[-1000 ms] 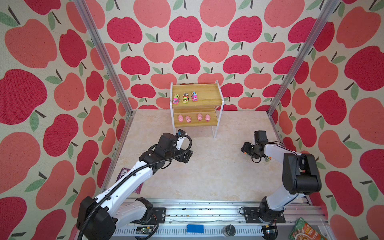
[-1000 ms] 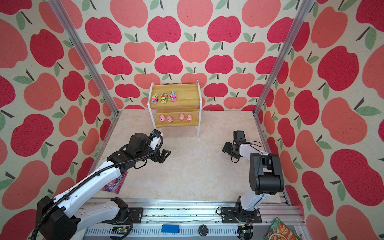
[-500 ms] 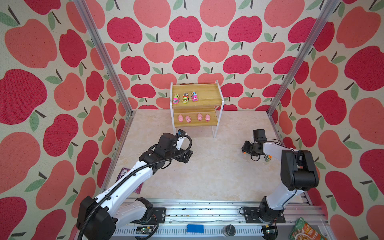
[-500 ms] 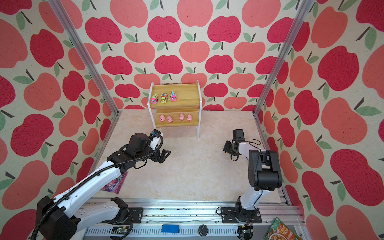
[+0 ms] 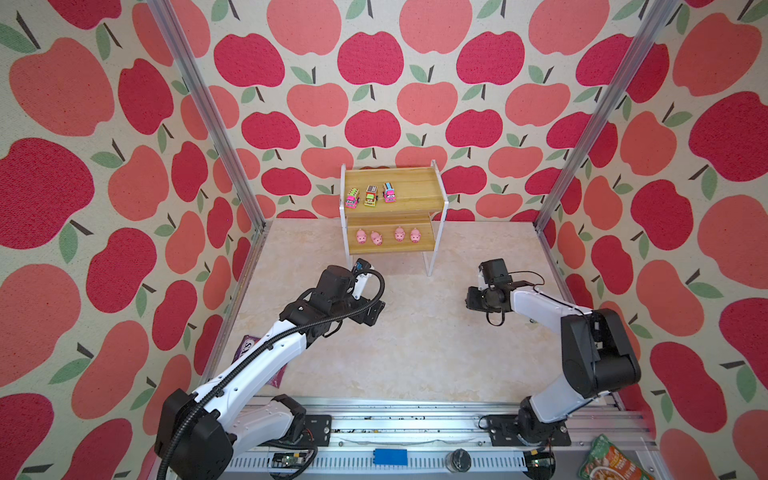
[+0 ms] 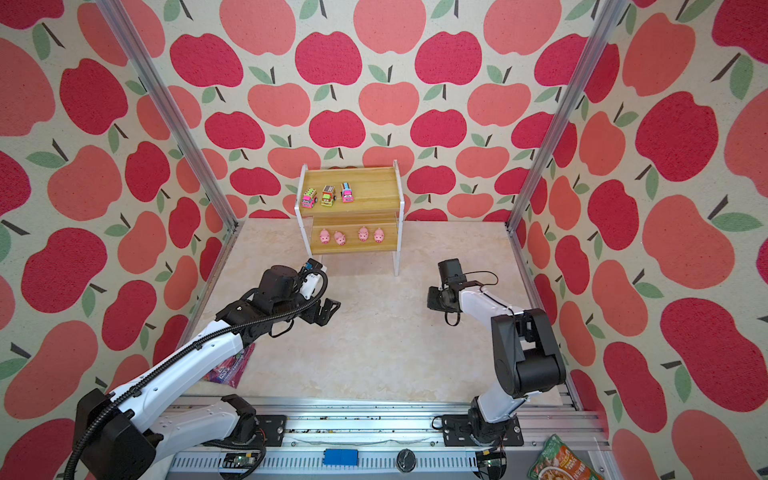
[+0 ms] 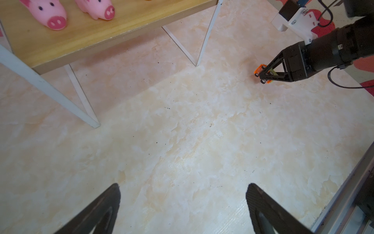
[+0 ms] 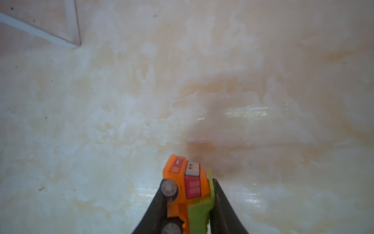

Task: Organize plastic toys on shelves
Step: Pick up the plastic toy from the middle-right of the table, then place the plastic toy at the center of the table.

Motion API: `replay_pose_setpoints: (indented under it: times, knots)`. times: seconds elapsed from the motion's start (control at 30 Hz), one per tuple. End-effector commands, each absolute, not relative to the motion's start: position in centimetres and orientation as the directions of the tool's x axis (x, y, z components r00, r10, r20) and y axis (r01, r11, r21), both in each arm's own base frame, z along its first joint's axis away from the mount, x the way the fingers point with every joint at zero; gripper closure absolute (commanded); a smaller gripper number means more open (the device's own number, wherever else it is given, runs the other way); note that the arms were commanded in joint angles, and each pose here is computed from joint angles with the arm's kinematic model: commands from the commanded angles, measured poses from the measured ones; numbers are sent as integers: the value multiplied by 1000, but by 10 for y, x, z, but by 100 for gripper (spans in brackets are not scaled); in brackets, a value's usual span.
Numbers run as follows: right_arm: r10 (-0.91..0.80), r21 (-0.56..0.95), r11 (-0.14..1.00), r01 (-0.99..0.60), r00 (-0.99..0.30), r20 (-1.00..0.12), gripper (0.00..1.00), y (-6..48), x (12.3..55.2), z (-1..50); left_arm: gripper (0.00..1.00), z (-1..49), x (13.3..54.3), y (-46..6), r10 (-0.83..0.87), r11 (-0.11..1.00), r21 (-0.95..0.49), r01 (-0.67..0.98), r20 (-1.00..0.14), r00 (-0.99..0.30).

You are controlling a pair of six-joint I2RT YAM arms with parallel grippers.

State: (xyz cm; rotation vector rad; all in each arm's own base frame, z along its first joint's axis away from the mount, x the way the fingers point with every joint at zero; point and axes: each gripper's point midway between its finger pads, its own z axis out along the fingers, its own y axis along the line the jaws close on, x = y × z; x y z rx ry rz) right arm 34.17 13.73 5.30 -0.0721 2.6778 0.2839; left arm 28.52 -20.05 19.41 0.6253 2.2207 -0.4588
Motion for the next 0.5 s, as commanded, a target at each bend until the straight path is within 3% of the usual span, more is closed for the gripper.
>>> replay_pose_setpoints:
  times: [0.0, 0.47]
  knots:
    - [-126, 132, 972, -195, -903, -412, 71, 161, 311, 51, 1, 188, 287, -193, 298, 830, -110, 547, -741, -601]
    - [-477, 53, 841, -539, -784, -396, 66, 292, 270, 31, 1, 191, 297, -170, 259, 877, -85, 473, -746, -614]
